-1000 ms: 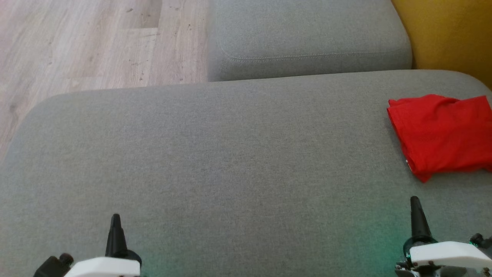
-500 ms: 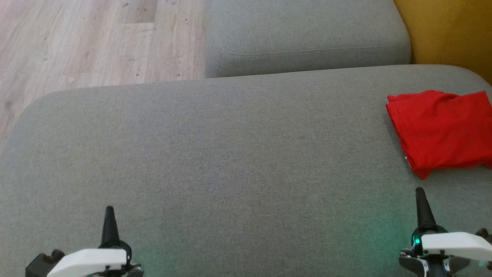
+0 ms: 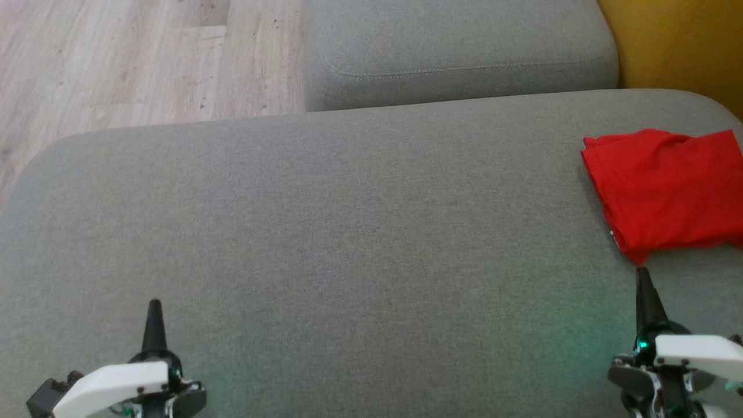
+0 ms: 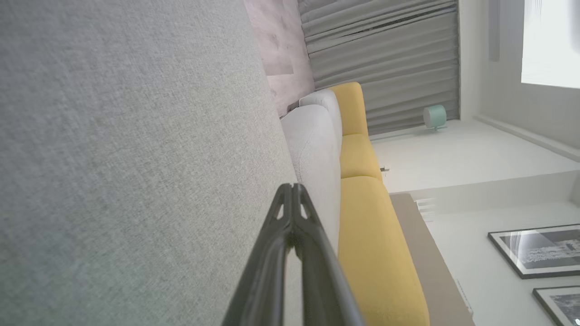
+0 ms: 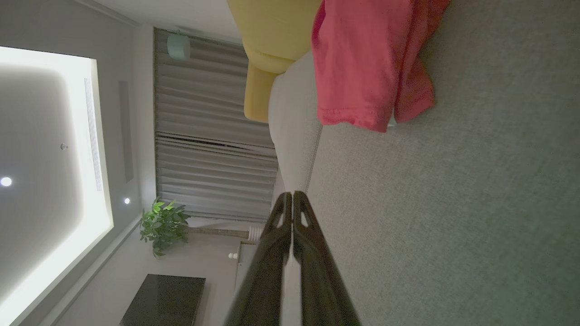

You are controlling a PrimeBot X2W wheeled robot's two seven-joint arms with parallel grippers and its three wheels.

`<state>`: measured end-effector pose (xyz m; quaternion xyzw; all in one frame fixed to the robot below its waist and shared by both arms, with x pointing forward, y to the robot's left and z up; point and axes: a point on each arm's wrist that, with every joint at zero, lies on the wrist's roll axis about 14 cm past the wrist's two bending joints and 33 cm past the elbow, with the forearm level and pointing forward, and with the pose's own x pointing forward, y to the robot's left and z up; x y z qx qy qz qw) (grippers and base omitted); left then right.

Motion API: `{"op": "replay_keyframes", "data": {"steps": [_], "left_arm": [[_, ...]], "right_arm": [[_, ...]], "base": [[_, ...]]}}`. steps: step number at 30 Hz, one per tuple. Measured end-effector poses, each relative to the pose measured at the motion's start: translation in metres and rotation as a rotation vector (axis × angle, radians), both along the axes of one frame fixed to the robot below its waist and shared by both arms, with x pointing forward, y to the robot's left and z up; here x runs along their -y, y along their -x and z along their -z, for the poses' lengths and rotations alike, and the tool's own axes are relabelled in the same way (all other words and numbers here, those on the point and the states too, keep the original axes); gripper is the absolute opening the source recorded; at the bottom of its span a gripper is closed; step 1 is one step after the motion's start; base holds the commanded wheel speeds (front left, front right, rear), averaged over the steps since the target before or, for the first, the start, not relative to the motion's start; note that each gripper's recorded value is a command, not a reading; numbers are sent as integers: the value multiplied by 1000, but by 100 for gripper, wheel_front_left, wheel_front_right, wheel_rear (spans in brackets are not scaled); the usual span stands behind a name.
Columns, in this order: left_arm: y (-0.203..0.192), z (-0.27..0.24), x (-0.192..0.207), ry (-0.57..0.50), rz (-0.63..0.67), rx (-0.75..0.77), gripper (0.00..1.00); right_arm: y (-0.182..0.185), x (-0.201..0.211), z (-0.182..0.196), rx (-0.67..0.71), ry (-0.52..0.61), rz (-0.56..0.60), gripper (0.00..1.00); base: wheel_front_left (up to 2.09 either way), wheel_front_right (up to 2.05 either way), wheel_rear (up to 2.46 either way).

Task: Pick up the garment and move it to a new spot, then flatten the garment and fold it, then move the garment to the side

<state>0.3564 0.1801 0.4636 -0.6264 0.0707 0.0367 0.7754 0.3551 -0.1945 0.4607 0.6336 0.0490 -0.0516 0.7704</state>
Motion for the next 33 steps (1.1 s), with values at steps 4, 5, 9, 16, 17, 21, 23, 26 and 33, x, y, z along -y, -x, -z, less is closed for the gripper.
{"op": "replay_keyframes", "data": {"steps": [4,5,9,16,17,21,23,26,33], "left_arm": [[-2,0,-3,47,-13,4,0],[-2,0,-3,59,-15,5,0],[-8,-6,-3,108,-14,23,0],[-14,-10,-7,189,-31,40,0],[-14,-9,-7,201,-34,42,0],[-16,-10,-7,216,-30,47,0],[-17,-12,-7,216,-29,50,0],[-18,-14,-6,217,-28,57,0],[-18,-14,-7,218,-30,57,0]], "right_arm": [[-7,1,-7,21,-47,6,0],[-8,1,-8,26,-58,8,0],[-9,3,-8,25,-103,14,0],[-16,8,-15,52,-184,33,0],[-18,8,-17,59,-195,31,0],[-19,9,-19,65,-208,36,0],[-19,10,-19,65,-208,37,0],[-19,10,-19,65,-208,38,0],[-19,10,-19,65,-208,38,0]], "base": [[0,0,0],[0,0,0],[0,0,0],[0,0,0],[0,0,0],[0,0,0],[0,0,0],[0,0,0],[0,0,0]]}}
